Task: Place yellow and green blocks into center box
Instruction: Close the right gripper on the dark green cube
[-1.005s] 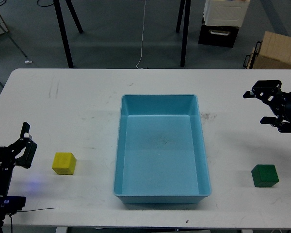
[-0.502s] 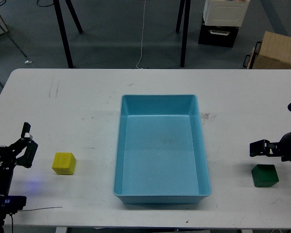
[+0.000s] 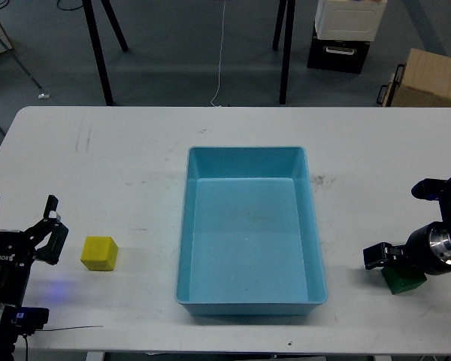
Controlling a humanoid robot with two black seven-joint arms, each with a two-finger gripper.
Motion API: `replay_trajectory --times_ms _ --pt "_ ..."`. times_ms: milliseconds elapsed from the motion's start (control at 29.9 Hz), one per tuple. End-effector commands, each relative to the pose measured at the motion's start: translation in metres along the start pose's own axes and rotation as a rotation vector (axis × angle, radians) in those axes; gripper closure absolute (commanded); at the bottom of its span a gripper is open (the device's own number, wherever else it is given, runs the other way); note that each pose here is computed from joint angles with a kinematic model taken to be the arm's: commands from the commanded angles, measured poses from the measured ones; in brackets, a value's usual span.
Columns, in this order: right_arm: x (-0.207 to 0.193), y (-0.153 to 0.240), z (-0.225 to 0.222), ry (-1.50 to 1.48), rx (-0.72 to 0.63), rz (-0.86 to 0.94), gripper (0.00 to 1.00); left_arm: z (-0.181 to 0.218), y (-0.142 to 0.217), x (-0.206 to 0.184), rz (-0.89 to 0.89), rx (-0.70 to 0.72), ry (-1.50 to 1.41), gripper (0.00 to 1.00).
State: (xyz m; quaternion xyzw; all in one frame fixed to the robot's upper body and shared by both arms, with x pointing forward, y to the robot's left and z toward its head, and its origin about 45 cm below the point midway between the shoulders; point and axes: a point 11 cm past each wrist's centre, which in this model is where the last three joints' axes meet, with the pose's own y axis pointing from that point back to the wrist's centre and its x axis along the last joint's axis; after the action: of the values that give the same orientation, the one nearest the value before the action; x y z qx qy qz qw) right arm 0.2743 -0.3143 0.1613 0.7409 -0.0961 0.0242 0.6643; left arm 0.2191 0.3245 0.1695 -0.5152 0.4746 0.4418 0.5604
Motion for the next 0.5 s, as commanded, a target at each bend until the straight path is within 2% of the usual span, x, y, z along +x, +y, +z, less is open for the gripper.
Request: replay_trajectory --times_ms 0,67,134,167,234,301,402,469 --pt "-0.004 -0.001 0.002 -0.001 -0.002 -0.008 0.02 -0.001 0.0 0.0 0.0 0.001 0.001 0.0" --pt "-0.006 -0.001 0.002 -0.001 0.001 -0.013 0.06 -0.001 0.0 0.001 0.002 0.001 0.003 0.0" --pt "-0.009 -0.001 0.0 0.003 0.006 -0.02 0.18 -0.001 0.0 0.001 0.002 0.001 0.003 0.0" --pt "-0.01 -0.001 0.001 0.002 0.004 -0.024 0.27 -0.001 0.0 0.001 0.002 0.001 0.003 0.0" --pt "-0.014 -0.003 0.005 0.004 -0.008 -0.035 0.59 -0.001 0.0 0.001 0.002 0.002 0.002 0.0" --pt "-0.014 -0.003 0.006 0.004 -0.01 -0.033 0.81 -0.001 0.0 0.001 0.002 0.002 0.002 0.0" --pt "-0.011 -0.003 0.005 -0.014 -0.006 -0.004 0.99 -0.001 0.0 0.001 0.002 0.002 0.002 0.0" --pt "-0.011 -0.001 0.001 -0.012 0.006 0.002 1.0 -0.001 0.001 0.001 0.003 0.001 0.003 0.0"
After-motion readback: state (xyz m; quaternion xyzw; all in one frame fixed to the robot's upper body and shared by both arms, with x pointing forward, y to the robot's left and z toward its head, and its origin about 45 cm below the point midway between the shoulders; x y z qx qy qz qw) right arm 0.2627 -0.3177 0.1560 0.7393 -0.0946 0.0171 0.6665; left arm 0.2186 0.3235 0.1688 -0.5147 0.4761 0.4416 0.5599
